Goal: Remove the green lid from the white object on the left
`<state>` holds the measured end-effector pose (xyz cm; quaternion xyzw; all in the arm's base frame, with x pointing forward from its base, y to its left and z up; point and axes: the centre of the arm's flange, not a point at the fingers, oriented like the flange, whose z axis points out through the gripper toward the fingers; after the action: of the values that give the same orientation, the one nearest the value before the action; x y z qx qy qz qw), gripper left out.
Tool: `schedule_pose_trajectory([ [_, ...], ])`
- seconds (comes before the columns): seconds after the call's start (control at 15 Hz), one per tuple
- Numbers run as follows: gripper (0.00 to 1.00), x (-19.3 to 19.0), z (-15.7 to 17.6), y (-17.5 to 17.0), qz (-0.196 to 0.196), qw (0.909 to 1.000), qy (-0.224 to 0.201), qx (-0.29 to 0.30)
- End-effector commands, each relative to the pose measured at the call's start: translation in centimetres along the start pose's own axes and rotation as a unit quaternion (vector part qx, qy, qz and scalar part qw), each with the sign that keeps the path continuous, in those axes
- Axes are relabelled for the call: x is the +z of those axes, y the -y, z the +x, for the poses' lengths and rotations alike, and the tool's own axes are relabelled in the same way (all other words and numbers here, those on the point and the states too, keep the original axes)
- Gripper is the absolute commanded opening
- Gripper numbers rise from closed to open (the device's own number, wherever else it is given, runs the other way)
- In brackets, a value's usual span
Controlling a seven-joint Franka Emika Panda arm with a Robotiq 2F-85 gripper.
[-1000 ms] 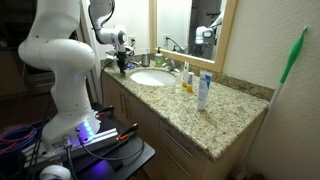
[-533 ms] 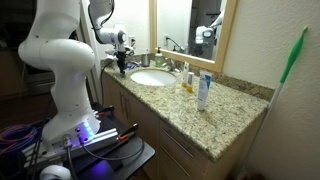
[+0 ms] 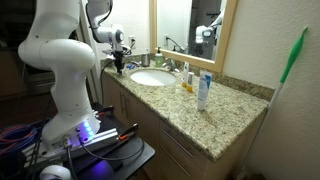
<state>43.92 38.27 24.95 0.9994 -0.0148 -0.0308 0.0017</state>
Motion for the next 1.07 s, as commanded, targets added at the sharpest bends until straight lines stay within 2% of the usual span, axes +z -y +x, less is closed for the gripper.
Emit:
schedule_pose_trajectory([
  [0.0, 0.08, 0.46, 0.87, -0.54, 0.001, 0.9997, 0.013, 0.019],
  [0.33, 0.08, 0.52, 1.44, -1.40, 0.019, 0.9991, 0.012, 0.037],
  [0.87, 0.08, 0.38, 1.81, -1.02, 0.022, 0.9989, 0.009, 0.041],
  [0.93, 0.21, 0.36, 1.77, -0.94, 0.022, 0.9988, 0.010, 0.042],
  [1.0, 0.58, 0.30, 1.70, -0.90, 0.021, 0.9988, 0.011, 0.043],
])
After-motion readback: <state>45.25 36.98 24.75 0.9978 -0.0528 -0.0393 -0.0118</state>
